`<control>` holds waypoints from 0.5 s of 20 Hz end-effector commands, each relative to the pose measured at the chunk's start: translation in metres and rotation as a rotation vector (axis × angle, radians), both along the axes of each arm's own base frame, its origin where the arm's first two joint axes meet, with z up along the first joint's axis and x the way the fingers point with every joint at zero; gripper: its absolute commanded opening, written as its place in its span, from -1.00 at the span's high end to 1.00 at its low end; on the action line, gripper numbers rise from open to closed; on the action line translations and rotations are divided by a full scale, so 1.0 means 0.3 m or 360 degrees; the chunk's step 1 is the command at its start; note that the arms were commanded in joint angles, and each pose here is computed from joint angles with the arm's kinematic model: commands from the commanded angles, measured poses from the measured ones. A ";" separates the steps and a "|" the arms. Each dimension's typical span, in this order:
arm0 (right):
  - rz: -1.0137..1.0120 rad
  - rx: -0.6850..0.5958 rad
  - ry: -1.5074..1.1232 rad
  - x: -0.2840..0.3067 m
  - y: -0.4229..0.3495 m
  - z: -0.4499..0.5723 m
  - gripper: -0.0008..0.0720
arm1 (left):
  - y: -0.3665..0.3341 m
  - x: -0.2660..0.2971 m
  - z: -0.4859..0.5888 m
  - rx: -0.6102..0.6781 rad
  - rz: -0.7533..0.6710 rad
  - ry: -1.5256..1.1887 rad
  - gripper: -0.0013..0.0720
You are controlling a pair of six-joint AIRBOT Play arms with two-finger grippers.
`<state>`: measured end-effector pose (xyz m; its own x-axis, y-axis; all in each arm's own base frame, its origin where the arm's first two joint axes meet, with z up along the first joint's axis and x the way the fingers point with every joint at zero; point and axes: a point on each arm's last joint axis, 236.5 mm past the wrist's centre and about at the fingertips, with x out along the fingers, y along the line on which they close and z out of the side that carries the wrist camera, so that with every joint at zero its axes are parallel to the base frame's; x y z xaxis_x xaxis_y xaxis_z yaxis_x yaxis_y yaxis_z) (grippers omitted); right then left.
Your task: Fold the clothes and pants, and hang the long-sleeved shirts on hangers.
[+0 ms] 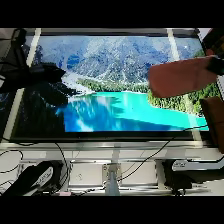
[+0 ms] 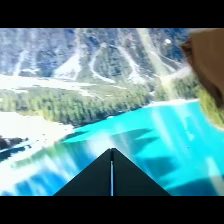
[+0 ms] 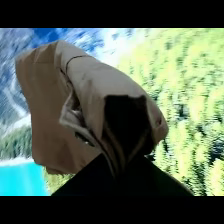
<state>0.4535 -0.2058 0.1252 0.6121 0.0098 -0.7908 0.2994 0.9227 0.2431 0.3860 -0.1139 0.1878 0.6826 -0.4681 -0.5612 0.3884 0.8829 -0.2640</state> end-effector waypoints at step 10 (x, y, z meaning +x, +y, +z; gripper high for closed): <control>-0.1480 0.0263 0.0574 -0.956 -0.595 -0.063 0.93 | 0.148 -0.029 0.044 0.0318 0.0106 -0.0137 0.92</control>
<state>0.2459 -0.3793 0.1226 0.3740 -0.2536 -0.8921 0.8749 0.4155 0.2487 0.3775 -0.0718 0.2007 0.7547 -0.3146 -0.5758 0.3451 0.9367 -0.0595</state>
